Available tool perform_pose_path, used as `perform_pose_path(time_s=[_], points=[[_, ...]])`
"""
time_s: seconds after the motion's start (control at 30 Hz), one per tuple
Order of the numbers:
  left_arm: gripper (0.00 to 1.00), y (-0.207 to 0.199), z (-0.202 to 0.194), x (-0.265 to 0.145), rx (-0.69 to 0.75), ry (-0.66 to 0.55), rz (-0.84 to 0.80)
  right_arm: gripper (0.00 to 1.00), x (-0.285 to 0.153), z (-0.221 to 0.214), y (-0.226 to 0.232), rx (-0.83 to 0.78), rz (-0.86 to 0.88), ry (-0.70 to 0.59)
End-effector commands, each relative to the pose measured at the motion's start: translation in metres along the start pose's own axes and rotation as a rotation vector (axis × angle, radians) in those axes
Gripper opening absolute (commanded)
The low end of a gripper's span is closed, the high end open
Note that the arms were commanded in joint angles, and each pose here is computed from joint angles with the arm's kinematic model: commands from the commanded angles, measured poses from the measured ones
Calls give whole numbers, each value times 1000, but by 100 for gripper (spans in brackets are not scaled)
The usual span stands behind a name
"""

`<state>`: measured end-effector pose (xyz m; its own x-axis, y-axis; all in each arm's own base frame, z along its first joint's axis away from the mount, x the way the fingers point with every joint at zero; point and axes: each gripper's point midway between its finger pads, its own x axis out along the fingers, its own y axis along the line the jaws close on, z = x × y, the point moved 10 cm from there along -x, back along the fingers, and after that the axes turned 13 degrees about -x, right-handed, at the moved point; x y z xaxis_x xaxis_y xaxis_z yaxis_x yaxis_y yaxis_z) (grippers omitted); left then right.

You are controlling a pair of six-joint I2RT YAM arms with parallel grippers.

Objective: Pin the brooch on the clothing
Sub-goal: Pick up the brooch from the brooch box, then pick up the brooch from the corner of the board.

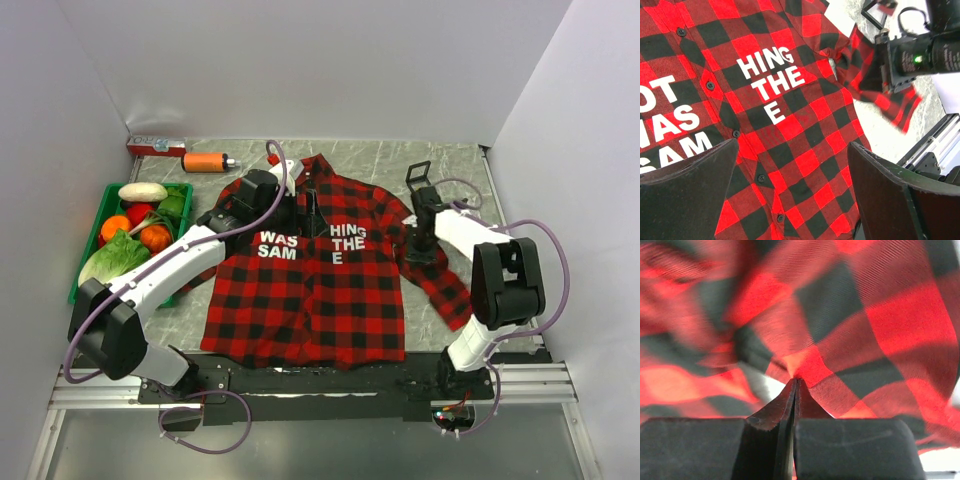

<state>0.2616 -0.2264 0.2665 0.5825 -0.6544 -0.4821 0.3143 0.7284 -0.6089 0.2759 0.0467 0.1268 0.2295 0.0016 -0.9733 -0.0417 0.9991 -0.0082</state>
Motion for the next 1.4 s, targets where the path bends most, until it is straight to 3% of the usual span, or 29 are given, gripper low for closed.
perform_pose_path(time_s=[0.0,0.17,0.23,0.27,0.37,0.5,0.73,1.0,1.37], points=[[97,-16,15,-15,20,-67,-58,0,-20,12,37,-32,145,-61],[97,-17,16,-17,25,-73,-57,1,-28,19,61,-58,247,-85],[96,-17,17,-18,27,-79,-55,29,-38,26,59,-35,230,-121],[96,-17,17,-19,28,-78,-53,49,-44,34,54,-17,205,-152],[96,-18,19,-20,33,-84,-48,67,-55,49,20,70,119,-206],[96,-18,19,-20,37,-85,-44,73,-61,61,-35,171,-13,-239],[96,-18,19,-20,35,-86,-43,75,-36,64,-109,248,-234,-133],[96,-16,18,-18,32,-80,-39,76,10,64,-144,282,-228,-42],[96,-16,17,-17,30,-76,-42,72,24,66,-166,323,-205,-21]])
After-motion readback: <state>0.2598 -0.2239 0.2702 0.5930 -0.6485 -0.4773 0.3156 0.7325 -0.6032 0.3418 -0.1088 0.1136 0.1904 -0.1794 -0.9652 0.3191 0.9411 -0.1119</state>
